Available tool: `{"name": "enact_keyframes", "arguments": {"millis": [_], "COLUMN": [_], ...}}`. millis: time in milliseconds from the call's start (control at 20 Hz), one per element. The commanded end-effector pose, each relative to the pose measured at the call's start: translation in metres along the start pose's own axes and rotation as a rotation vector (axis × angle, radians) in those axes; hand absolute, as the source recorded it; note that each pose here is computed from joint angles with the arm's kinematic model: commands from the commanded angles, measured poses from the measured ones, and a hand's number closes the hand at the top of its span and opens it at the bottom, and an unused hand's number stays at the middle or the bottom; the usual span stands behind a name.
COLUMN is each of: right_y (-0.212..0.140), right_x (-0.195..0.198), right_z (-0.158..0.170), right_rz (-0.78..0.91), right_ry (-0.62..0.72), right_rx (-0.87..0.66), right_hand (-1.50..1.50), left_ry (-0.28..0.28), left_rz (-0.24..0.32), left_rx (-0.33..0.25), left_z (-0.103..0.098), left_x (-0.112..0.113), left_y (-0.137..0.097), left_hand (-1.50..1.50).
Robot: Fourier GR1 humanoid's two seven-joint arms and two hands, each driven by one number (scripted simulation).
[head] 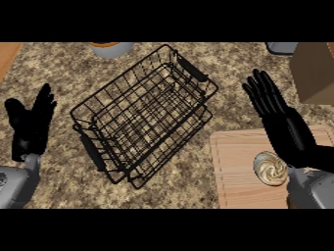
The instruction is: Pick the pear from the cutting board and place it in the tiered basket
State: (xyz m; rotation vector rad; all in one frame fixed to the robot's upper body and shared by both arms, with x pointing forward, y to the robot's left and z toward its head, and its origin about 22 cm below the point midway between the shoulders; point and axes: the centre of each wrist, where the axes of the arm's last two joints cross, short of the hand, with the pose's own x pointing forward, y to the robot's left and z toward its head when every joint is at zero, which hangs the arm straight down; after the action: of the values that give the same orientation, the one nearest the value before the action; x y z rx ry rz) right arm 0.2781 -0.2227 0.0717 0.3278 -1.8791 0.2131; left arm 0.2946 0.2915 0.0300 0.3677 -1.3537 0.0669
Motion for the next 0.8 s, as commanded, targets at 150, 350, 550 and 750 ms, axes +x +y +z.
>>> {"name": "enact_keyframes", "arguments": {"millis": [150,350,550,750], "right_y": [-0.023,-0.107,-0.083,-0.068], "right_x": [-0.007,-0.039,-0.059,-0.028], "right_z": [0.001,0.088,0.103,0.088], "right_rz": [0.082,0.467,0.475,0.684], "right_ry": [0.22,0.651,0.711,0.738], "right_rx": [-0.28,-0.684,-0.982,-0.851], "right_hand": [1.5,1.5,-1.5,-1.5], "left_ry": [-0.073,-0.059,-0.052,-0.06], "left_rz": [0.002,0.02,0.045,0.057], "left_rx": [-0.164,-0.185,-0.266,-0.274], "left_z": [0.011,0.018,0.033,0.03], "left_x": [0.016,0.003,-0.007,-0.008], "left_y": [0.0,-0.003,-0.003,0.001], "left_hand": [0.0,0.0,0.0,0.0]}}
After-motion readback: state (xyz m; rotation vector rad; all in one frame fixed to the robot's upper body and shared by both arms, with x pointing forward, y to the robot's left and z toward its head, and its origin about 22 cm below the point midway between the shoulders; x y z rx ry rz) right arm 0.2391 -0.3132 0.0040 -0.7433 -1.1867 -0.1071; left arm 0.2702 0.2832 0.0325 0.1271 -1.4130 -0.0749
